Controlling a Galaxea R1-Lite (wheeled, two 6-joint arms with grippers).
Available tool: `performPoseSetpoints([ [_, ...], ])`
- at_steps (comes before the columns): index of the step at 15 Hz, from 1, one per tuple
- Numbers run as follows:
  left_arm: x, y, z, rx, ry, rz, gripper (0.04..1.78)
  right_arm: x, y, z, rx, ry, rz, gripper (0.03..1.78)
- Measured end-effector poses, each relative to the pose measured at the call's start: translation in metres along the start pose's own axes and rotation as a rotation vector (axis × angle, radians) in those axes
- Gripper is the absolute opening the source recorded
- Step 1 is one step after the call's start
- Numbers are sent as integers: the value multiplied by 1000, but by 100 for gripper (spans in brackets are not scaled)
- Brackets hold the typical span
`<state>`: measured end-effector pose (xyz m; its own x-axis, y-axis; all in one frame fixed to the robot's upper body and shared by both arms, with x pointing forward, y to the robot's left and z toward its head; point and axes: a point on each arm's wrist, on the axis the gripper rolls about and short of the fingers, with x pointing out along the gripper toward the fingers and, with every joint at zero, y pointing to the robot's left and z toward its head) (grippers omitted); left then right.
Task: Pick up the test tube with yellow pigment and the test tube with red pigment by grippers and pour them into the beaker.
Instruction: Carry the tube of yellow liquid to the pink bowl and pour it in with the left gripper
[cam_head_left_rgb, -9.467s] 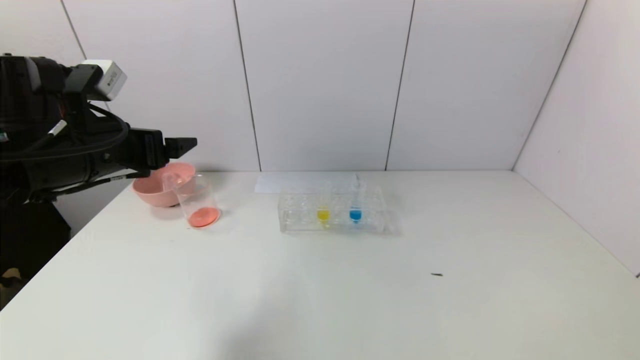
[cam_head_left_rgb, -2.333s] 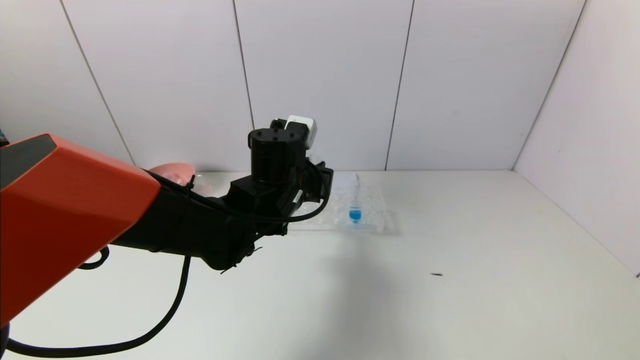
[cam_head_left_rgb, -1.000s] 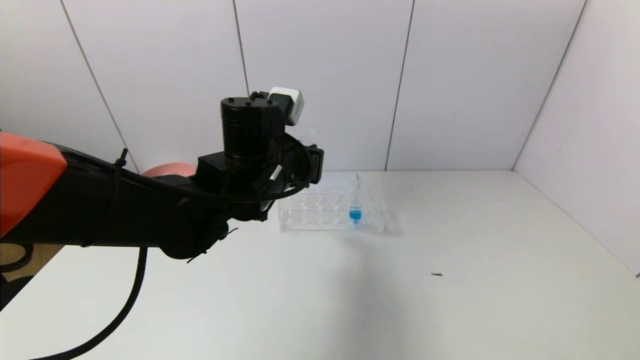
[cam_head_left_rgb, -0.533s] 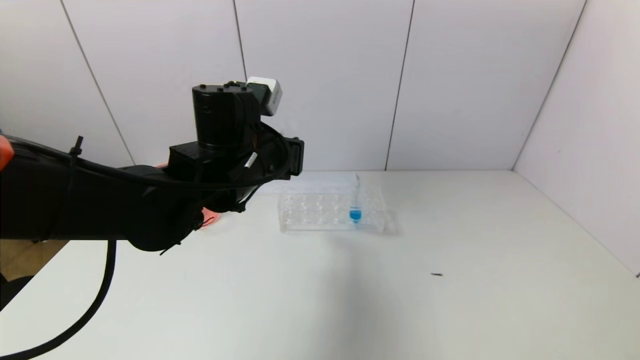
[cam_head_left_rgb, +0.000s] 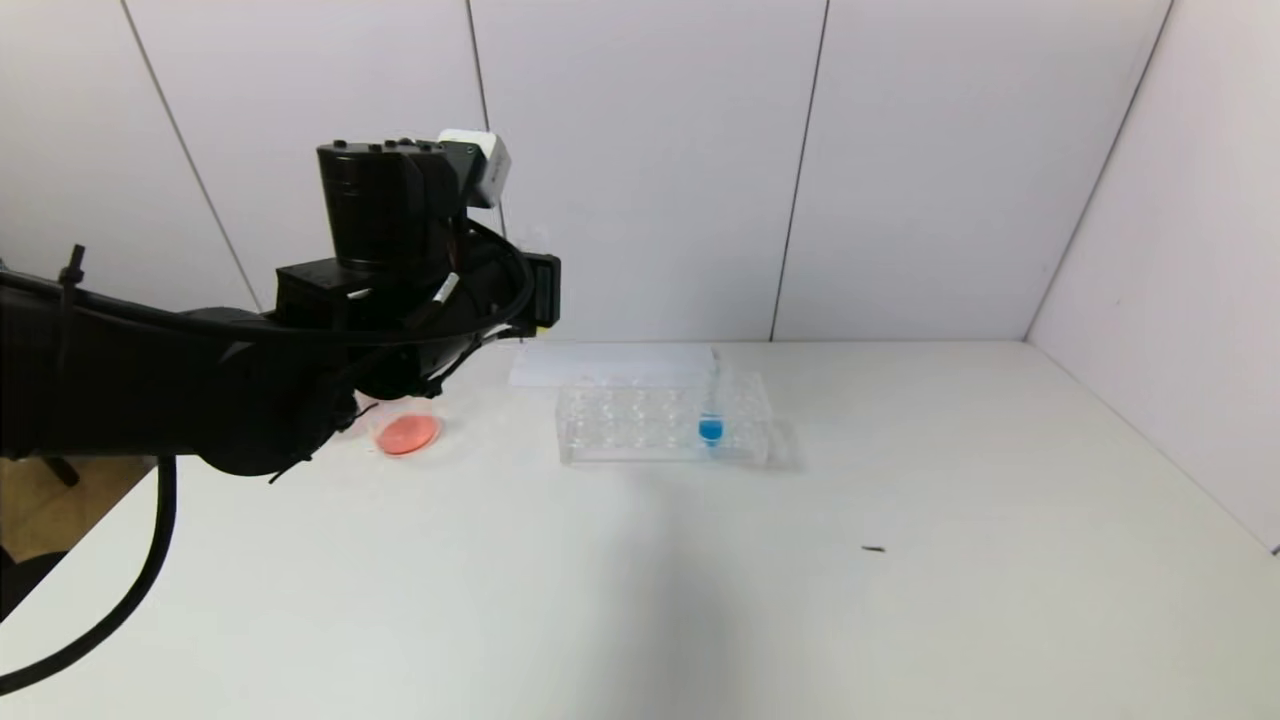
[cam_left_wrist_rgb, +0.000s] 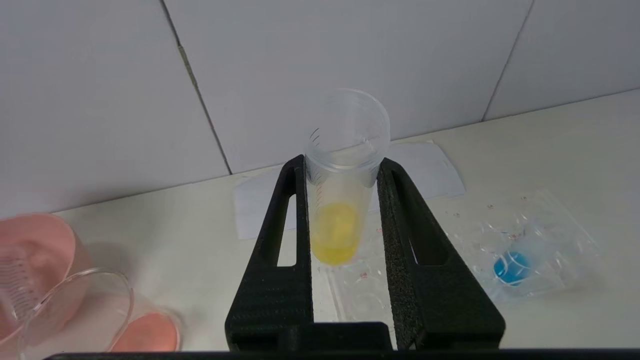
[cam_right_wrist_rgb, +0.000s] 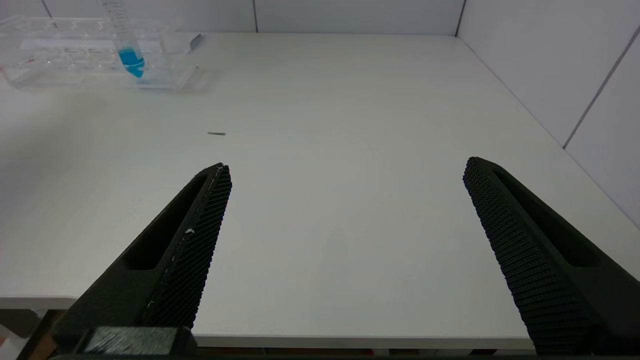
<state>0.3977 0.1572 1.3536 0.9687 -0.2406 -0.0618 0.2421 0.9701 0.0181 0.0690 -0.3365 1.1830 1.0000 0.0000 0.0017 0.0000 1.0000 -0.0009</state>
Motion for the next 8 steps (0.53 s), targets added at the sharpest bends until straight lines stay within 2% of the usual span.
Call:
performPoseSetpoints([
  [8, 4, 39, 8, -8, 1, 70, 44, 0, 0, 0, 0, 0, 0, 170],
])
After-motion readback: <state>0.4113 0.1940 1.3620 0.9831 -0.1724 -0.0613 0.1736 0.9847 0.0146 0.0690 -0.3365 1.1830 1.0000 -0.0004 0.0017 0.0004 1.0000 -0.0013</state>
